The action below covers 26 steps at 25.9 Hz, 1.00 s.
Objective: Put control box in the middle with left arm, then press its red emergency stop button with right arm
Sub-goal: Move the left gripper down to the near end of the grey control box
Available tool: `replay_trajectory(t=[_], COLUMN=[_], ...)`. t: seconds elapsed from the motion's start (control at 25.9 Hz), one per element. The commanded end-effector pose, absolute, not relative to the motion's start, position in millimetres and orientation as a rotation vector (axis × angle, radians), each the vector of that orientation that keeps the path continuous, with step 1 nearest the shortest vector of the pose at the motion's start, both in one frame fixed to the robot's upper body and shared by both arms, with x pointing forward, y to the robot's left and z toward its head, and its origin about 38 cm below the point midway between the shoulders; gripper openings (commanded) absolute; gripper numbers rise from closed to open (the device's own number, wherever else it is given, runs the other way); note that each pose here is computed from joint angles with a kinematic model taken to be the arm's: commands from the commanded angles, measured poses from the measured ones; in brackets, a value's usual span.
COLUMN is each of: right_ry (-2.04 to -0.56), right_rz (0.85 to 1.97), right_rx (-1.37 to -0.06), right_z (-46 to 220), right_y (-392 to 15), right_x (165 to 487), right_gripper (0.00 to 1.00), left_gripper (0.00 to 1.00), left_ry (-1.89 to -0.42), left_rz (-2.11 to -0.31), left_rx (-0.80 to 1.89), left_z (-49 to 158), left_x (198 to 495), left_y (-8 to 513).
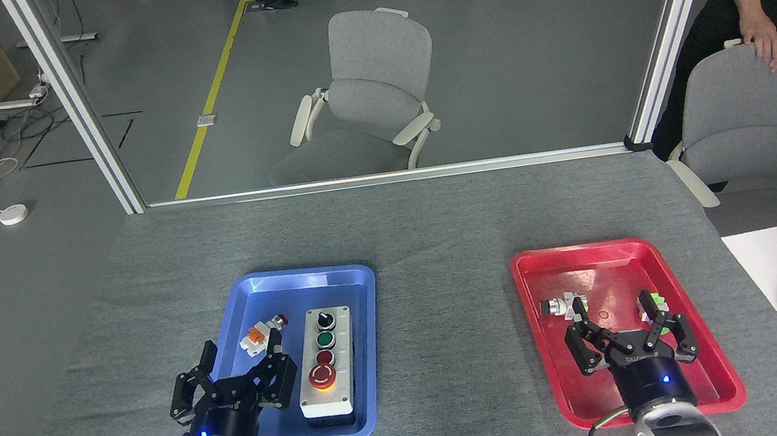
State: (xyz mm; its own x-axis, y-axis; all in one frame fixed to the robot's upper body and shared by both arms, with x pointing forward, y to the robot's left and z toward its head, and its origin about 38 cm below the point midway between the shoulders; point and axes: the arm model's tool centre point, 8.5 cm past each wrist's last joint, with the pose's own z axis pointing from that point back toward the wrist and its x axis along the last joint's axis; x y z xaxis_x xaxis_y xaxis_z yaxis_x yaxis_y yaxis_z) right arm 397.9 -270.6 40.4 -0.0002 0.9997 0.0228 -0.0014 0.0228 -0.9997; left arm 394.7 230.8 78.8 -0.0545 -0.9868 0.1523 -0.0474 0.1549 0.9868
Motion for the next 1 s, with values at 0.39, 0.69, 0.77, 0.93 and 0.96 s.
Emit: replay_trajectory(t=[0.39,0.69,0.77,0.93,0.96], right_ry=[-1.224,-1.221,-1.22,-1.217,-1.215], right_rz=[1.193,1.196,1.197,1.193,1.191], right_rx=[-1.186,-1.189,-1.191,-1.19,-1.191], right_z=[40,40,40,40,40], right_y=[-266,-268,-268,-267,-268], right_x=[398,398,398,398,398], right_gripper=[0.98,0.98,0.98,0.98,0.98], left_gripper=[0.99,0.99,0.98,0.98,0.98], left_ry=[-1.396,-1.431,-1.416,-1.299,-1.282], left_rz=[-1.08,-1.07,-1.094,-1.292,-1.319], left_rx=[1.129,1.13,1.119,1.234,1.244], left_z=[95,102,92,68,63], left_x=[399,376,351,338,334], left_y=[230,224,220,169,159])
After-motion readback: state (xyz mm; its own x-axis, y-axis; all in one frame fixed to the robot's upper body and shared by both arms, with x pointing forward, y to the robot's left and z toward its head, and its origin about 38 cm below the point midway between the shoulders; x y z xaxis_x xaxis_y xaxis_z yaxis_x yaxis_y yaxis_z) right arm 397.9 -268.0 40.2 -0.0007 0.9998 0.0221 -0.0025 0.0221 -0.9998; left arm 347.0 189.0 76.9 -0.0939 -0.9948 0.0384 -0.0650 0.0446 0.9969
